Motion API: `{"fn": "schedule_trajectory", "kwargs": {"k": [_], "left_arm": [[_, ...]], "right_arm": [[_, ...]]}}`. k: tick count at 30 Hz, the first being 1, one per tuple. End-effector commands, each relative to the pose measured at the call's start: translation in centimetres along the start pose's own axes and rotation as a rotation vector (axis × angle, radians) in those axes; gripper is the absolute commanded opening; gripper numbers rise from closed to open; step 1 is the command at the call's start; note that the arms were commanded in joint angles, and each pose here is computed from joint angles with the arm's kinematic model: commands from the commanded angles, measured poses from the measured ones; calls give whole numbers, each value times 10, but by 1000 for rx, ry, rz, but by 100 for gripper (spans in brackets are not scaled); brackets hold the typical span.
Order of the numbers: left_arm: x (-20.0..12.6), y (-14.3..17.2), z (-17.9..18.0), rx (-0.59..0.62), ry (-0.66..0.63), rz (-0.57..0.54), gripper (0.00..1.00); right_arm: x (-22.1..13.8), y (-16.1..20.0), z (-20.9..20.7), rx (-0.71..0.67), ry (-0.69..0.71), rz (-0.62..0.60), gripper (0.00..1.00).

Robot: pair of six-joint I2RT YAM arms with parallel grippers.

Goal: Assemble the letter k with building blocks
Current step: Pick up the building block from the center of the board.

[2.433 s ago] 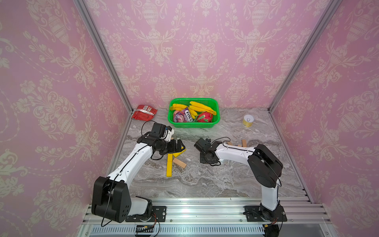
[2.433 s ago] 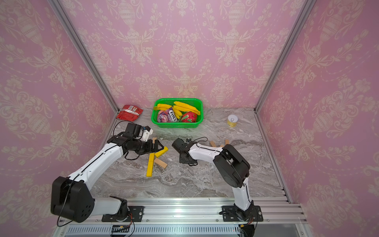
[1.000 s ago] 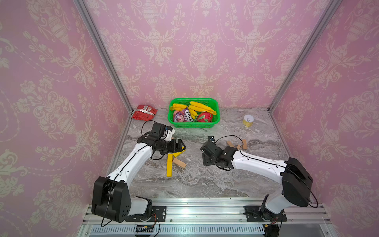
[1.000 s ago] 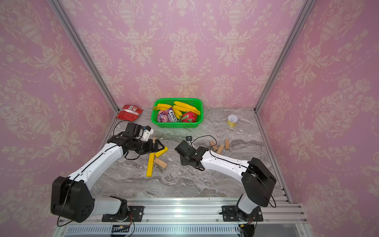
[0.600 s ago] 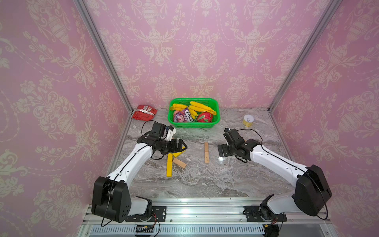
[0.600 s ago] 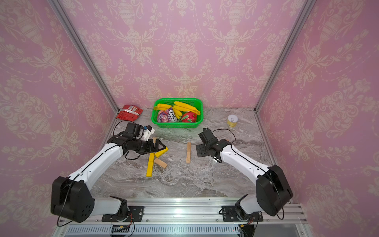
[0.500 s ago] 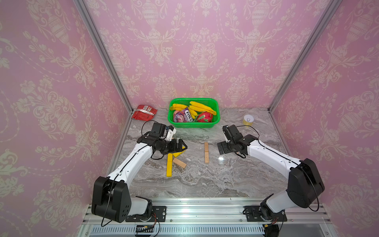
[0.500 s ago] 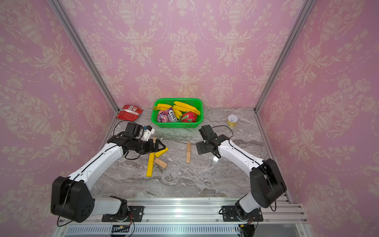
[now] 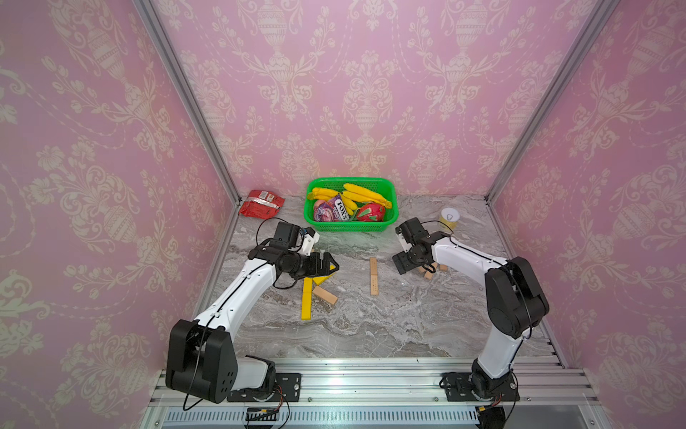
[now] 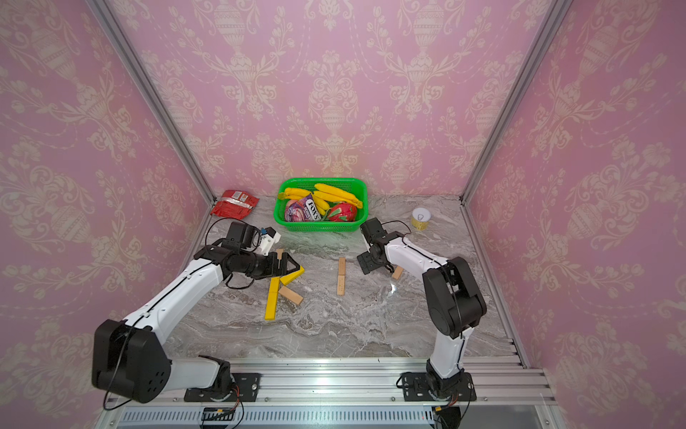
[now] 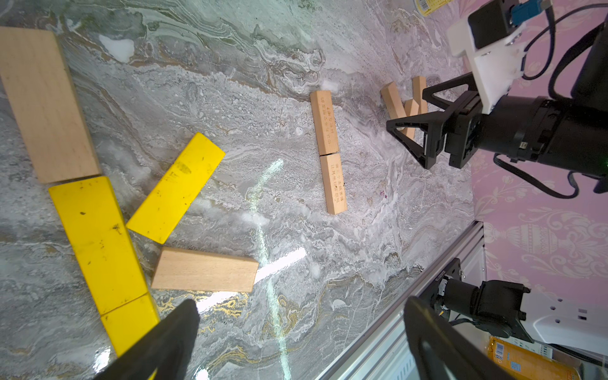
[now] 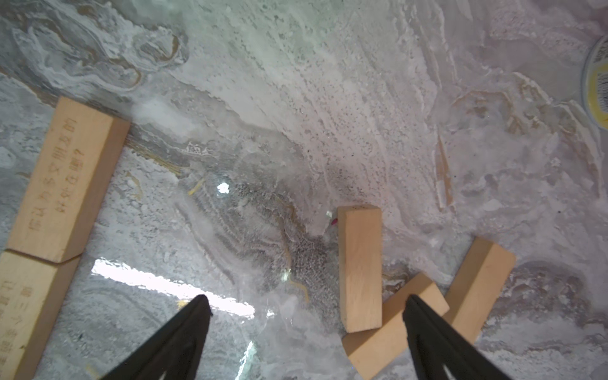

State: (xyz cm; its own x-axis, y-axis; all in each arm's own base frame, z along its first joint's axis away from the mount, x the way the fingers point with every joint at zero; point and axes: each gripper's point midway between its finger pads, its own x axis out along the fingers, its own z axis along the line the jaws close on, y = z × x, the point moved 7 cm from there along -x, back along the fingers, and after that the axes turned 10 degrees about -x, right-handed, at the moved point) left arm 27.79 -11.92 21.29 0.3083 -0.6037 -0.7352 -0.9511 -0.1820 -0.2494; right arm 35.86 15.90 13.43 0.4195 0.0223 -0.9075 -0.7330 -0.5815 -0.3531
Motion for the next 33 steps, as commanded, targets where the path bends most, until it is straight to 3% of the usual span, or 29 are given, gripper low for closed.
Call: {"fn": "schedule_trajectory", "kwargs": {"k": [1,10,33], "left_arm": [[0,-1,3,20,-6,2,99],[0,-2,4,24,-15,0,99],[-4,-1,4,30,-34,-15,99]], "right_arm": [[-5,-7,-10,7,-12,-24,93],[11,8,-27,98,-168,0,79],[37,21,-33,92,-163,112,62]]}}
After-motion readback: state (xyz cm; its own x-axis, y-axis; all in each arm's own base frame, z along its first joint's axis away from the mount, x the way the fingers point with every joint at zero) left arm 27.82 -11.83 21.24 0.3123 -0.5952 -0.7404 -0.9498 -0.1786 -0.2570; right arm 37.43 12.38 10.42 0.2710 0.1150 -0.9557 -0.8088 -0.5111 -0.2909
